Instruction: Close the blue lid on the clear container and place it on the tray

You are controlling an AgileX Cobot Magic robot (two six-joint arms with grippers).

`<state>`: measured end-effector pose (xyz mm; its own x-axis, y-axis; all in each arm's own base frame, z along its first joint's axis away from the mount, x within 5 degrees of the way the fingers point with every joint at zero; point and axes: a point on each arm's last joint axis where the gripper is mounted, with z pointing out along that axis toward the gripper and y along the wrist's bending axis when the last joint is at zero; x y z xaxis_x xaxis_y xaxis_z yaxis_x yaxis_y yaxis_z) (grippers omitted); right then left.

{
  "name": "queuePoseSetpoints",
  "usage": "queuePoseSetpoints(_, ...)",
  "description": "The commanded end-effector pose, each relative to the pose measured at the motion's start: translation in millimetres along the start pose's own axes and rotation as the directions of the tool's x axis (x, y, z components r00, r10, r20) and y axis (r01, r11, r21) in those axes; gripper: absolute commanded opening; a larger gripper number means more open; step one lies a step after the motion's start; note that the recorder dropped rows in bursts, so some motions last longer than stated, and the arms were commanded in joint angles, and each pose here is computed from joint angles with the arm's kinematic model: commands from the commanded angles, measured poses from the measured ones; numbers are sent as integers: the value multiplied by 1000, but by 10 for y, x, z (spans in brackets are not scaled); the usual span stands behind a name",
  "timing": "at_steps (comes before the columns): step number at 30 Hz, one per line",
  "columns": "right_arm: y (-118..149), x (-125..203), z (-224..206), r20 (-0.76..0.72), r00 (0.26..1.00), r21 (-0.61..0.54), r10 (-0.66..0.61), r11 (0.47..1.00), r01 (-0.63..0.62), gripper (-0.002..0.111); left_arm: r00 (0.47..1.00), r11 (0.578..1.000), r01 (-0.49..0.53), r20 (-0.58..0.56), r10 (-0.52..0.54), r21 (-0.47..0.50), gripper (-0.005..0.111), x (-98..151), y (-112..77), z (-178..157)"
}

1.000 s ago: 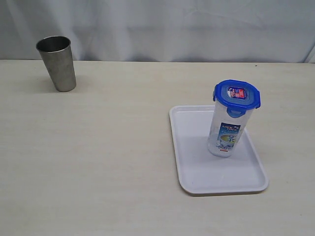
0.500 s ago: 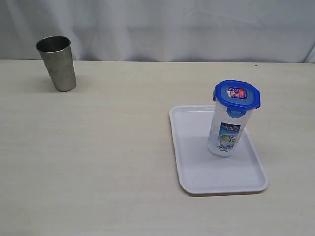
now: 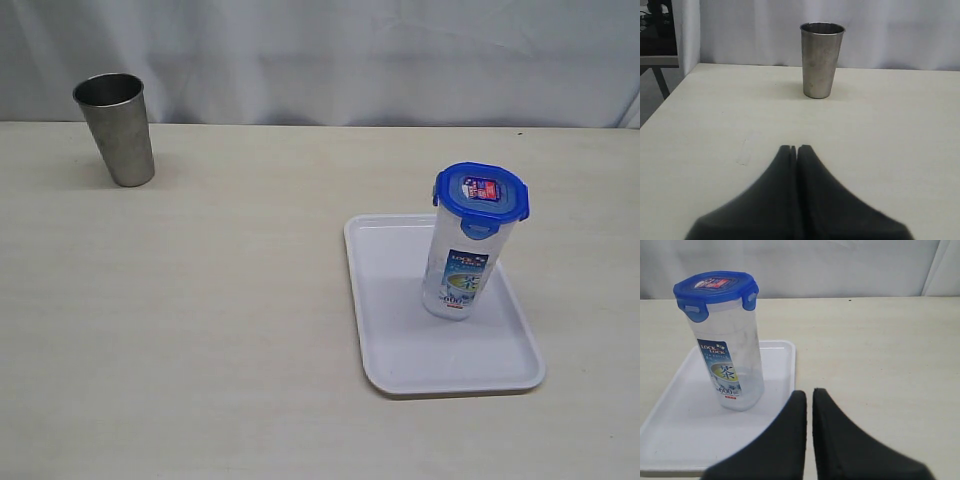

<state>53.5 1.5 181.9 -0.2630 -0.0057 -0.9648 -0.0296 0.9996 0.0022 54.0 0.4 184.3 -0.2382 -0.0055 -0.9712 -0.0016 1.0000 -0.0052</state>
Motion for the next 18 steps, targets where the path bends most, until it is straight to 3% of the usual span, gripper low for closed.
queuePoseSetpoints(1, -4, -5, -1, 12, 1000, 7, 3, 1000, -3, 4, 1000, 1000, 0, 5, 0, -4, 0, 2, 3, 0)
queuePoseSetpoints(18, -4, -5, -1, 12, 1000, 7, 3, 1000, -3, 4, 1000, 1000, -23, 3, 23, -4, 0, 4, 3, 0)
